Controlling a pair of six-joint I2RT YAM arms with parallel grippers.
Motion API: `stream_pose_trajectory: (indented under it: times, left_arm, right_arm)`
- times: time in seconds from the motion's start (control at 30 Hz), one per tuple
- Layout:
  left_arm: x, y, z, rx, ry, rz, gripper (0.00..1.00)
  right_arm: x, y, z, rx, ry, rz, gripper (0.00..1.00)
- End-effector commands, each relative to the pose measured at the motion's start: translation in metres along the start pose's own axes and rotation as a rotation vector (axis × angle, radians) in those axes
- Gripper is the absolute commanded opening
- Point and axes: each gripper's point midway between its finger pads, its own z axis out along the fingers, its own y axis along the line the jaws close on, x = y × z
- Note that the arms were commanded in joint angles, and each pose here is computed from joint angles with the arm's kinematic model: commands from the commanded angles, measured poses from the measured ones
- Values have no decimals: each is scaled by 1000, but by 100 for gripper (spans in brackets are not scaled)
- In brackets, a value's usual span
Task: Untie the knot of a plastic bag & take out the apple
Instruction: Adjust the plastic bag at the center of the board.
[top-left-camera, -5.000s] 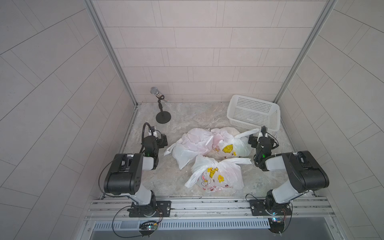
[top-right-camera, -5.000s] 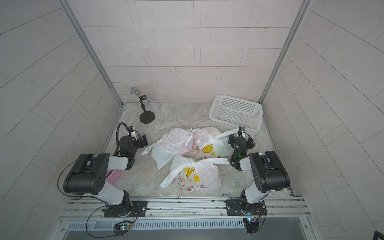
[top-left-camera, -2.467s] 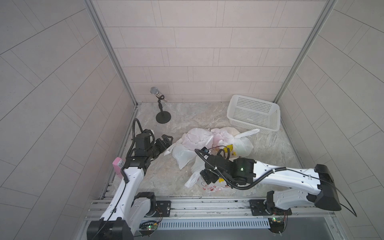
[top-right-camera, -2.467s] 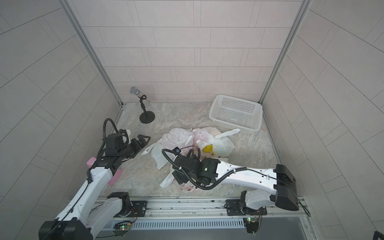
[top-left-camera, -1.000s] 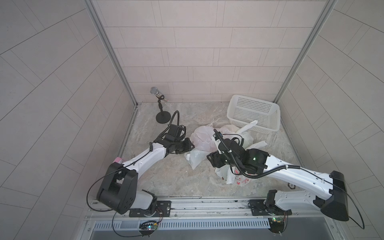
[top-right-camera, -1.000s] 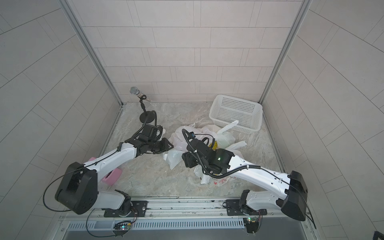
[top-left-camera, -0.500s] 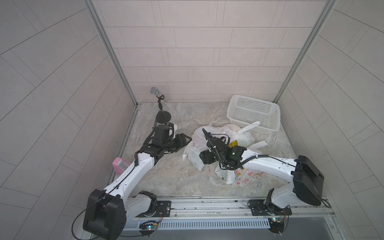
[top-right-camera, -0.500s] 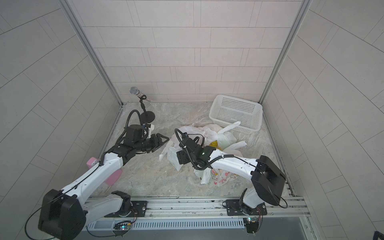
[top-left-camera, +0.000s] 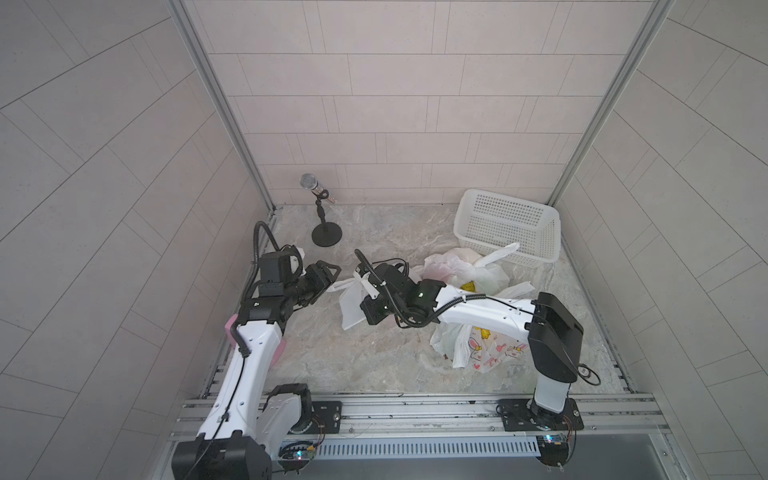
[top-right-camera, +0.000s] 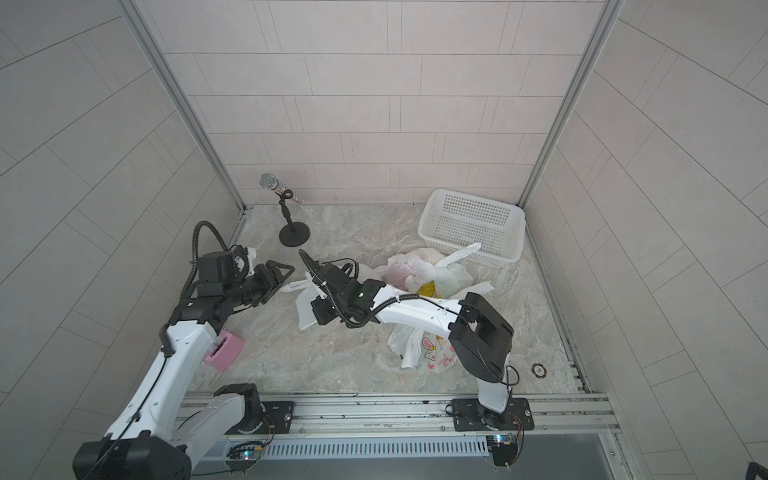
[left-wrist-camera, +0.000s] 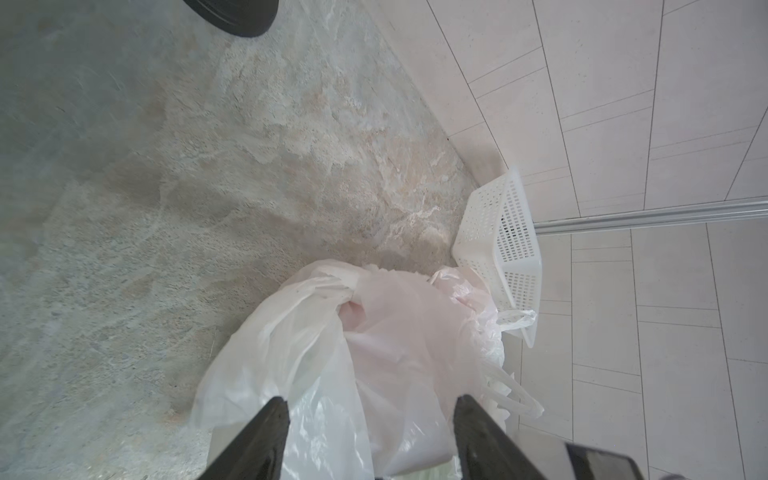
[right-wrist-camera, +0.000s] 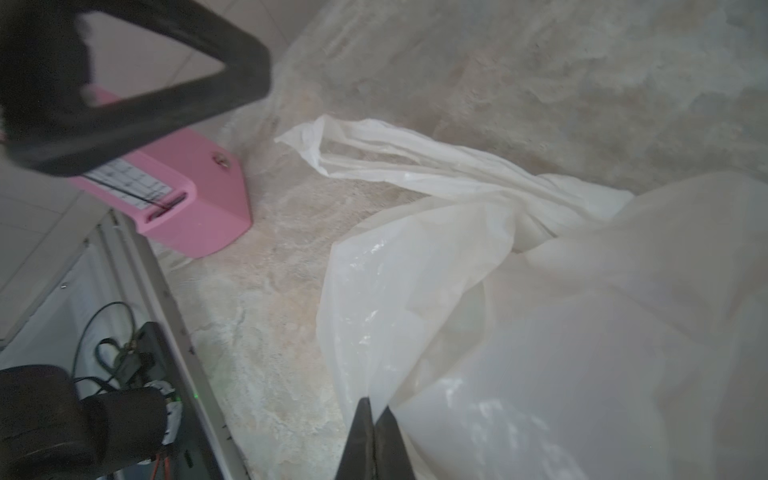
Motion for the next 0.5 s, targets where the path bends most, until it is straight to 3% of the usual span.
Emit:
stream_pose_trajectory:
  times: [0.0, 0.2, 0.3, 0.33, 0.47]
  left_arm:
    - [-4, 0, -7, -17, -6, 27, 68]
    - [3, 21, 13, -18, 4, -25, 68]
    - [12, 24, 23, 5, 65, -45, 68]
    - [16, 25, 25, 8, 87, -51, 69]
    - [37, 46, 39, -53, 138, -57, 67]
  right_arm:
    - [6, -5, -27, -11, -45, -14, 0]
    - [89, -46, -43, 40, -12, 82, 0]
    - [118, -67, -56, 101, -23, 138, 0]
    - [122, -73, -61, 125, -35, 155, 4]
    - [111, -74, -91, 209, -26, 79, 39]
